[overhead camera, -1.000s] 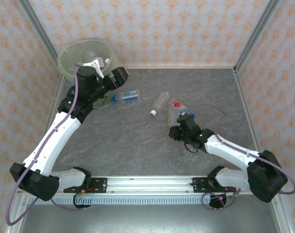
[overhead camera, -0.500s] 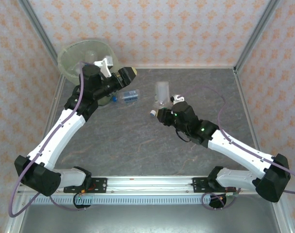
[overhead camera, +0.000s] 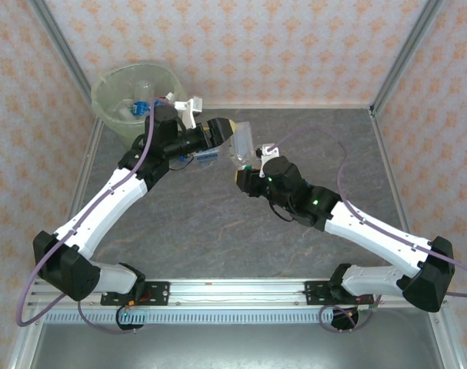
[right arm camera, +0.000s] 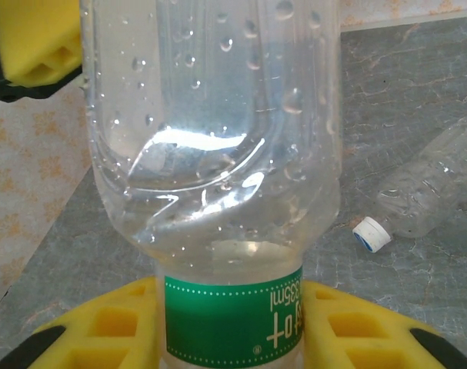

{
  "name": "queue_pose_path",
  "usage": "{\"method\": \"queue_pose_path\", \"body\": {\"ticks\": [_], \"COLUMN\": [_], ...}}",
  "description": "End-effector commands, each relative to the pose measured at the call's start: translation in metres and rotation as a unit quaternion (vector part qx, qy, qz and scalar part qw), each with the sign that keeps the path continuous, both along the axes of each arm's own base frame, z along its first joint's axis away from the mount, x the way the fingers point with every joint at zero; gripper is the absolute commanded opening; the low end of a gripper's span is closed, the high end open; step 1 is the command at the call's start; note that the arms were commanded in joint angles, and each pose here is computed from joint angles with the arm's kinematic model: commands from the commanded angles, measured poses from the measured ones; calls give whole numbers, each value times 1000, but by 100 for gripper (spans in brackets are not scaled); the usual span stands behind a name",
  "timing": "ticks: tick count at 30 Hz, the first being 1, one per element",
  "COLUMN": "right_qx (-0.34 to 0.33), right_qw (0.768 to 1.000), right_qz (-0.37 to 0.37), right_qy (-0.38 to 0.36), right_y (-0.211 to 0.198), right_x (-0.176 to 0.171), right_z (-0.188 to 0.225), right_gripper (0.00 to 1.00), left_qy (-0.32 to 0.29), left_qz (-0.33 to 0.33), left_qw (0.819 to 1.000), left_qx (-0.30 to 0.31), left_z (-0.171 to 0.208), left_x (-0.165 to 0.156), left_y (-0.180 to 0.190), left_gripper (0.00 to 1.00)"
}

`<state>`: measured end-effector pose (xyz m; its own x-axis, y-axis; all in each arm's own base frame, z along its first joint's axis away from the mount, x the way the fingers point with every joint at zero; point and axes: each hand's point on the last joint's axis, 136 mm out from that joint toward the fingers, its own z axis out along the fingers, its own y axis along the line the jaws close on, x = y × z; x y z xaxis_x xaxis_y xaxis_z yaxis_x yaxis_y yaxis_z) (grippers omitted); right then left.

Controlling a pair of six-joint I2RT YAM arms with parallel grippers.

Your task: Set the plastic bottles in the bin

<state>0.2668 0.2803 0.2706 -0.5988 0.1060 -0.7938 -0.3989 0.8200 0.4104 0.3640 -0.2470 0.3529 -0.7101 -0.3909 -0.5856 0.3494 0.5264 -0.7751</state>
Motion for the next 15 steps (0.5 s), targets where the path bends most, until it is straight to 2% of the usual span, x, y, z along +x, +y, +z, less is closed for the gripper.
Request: {"method": "queue_pose_path", "body": {"ticks": [1,8,15], "right_qx": [12,15,13], "right_qw": [1000,1000,1000], "right_qz": [0,1,2], "right_qy": [-20,-23,-21], "right_y": [3,2,0], "right_x": [2,-1,-3], "right_z": [18,22,21], "right_gripper": [34,34,34], "left_qy": [-27,-14,-20], "left_qz": [-32,-54,-83], "left_qw": [999,998,996], "left_qx": [-6,3,-13], "left_z": [11,0,6], "left_x": [-2,1,-2], "left_y": [-14,-31,-43], "left_gripper": [74,75,73]}}
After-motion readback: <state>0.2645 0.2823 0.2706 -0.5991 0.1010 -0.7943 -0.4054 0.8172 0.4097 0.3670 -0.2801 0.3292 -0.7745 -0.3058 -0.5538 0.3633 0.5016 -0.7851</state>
